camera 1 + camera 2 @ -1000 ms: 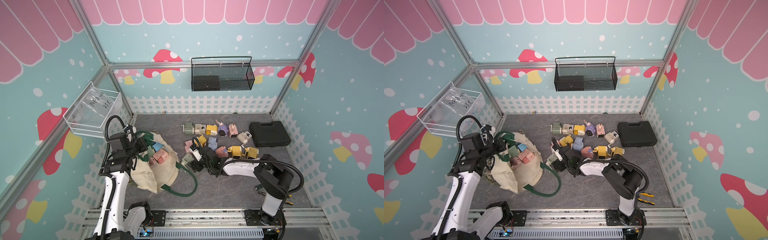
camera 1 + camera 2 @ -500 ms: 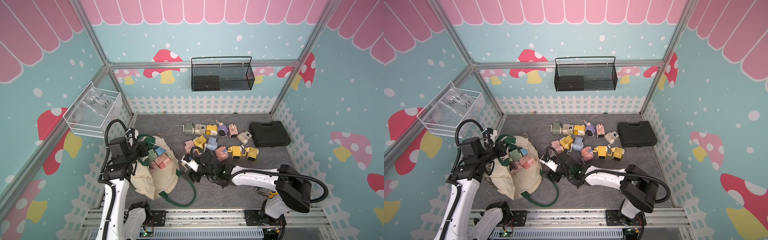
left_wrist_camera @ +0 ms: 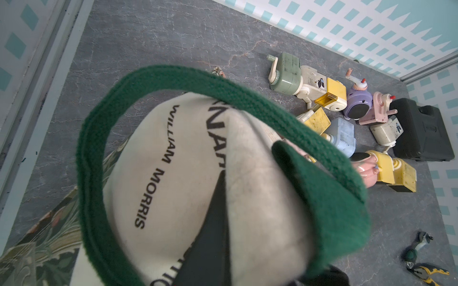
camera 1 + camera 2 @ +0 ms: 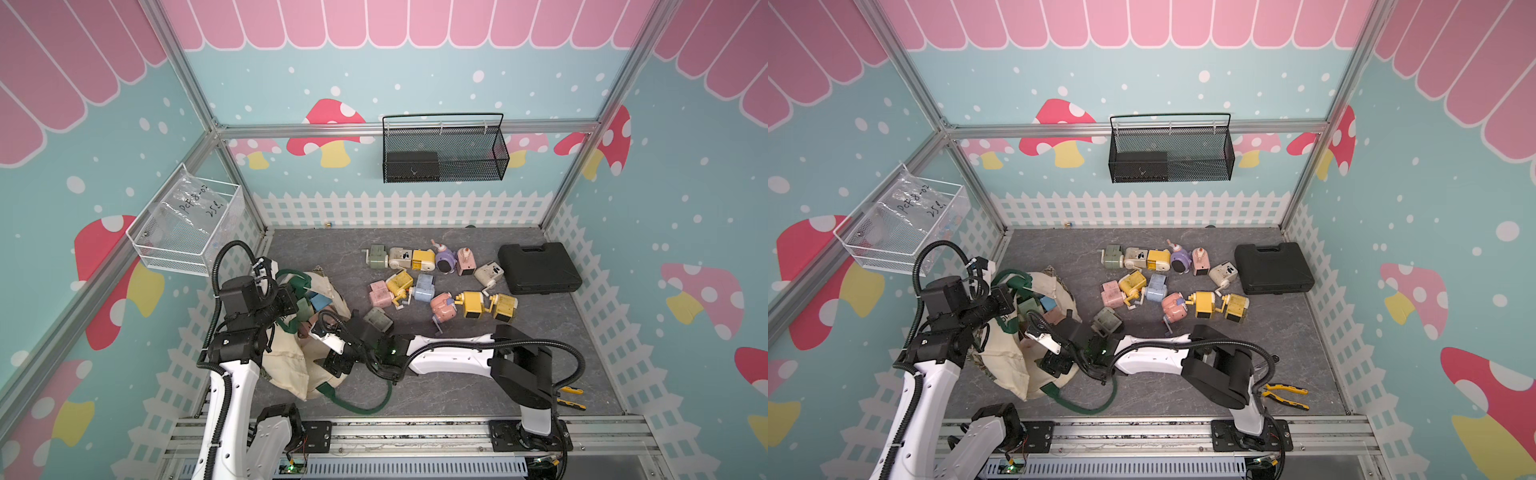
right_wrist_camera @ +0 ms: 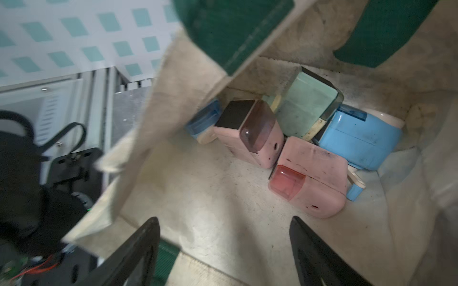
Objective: Take out the pencil sharpeners from the tote bags
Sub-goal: Pick up the pencil sharpener from the canvas bag, then place the pencil sharpener at the center of the board.
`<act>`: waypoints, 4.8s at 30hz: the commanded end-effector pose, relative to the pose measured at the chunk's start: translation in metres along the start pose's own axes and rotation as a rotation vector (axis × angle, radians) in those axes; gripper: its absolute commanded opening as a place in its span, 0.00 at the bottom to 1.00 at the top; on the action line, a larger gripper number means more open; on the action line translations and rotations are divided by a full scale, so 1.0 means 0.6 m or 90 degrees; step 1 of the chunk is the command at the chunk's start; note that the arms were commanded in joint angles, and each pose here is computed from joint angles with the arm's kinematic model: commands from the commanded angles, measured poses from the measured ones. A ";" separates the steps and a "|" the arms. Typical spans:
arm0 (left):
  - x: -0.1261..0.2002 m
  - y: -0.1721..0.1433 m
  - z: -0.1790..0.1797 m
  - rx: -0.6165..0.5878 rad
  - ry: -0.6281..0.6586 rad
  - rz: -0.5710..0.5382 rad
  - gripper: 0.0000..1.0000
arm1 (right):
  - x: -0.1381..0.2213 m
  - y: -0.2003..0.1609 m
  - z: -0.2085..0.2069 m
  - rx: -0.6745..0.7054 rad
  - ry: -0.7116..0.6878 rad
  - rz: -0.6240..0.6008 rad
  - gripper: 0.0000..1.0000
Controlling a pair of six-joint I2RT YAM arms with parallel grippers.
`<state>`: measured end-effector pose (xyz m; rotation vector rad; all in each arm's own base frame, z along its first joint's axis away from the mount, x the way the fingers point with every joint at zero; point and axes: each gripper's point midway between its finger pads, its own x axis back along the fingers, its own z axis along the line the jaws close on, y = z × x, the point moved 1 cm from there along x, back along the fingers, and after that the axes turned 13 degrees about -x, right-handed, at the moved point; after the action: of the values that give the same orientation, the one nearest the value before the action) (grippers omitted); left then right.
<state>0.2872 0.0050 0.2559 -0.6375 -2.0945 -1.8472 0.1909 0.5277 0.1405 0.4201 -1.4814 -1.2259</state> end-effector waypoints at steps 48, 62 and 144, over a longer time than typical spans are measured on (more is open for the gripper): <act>-0.004 0.022 -0.020 -0.035 -0.020 -0.017 0.00 | -0.243 -0.072 -0.183 -0.139 -0.144 -0.075 0.96; -0.010 0.014 -0.019 -0.039 -0.017 -0.004 0.00 | -0.224 -0.002 -0.163 -0.082 -0.090 -0.169 0.76; 0.010 0.007 0.033 -0.027 0.109 0.006 0.00 | 0.267 -0.185 -0.312 -0.184 -0.264 0.001 0.63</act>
<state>0.2889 0.0198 0.2480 -0.5360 -1.9538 -1.8527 0.2580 0.2743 0.1080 0.0138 -1.5945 -1.5411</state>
